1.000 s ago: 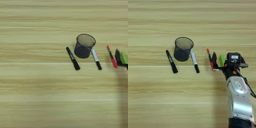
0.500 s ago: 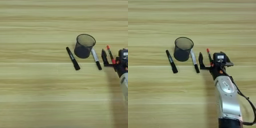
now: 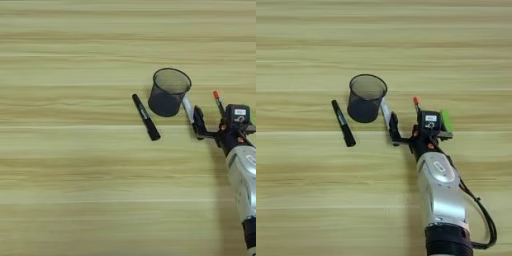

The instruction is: Move the objects on the table

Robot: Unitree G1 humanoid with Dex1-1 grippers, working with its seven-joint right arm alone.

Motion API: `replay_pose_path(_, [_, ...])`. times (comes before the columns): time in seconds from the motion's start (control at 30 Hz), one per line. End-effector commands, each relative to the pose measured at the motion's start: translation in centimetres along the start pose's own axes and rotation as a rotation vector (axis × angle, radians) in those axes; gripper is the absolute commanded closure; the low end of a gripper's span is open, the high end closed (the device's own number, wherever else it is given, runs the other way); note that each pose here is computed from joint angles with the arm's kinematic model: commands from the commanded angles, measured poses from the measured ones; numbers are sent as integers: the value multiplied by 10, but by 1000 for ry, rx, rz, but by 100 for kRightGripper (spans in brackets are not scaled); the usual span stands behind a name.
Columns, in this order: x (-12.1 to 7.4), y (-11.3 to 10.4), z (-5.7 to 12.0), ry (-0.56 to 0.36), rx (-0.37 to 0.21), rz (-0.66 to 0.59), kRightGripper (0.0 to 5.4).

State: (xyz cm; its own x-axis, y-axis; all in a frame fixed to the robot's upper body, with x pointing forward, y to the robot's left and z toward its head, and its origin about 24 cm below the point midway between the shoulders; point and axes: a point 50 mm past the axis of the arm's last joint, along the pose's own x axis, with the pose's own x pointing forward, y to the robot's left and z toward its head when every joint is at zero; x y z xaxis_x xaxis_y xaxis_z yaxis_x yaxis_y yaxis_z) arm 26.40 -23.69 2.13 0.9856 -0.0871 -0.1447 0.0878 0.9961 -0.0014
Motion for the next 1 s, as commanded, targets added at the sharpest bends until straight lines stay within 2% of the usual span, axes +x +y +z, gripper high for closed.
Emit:
replay_pose_path(0.03, [13,-1,32,-135,-21,0,3])
replay_pose_path(0.73, [14,-21,21,-95,10,-61,3])
replay_pose_path(1.0, [15,-23,18,-78,-1,-62,3])
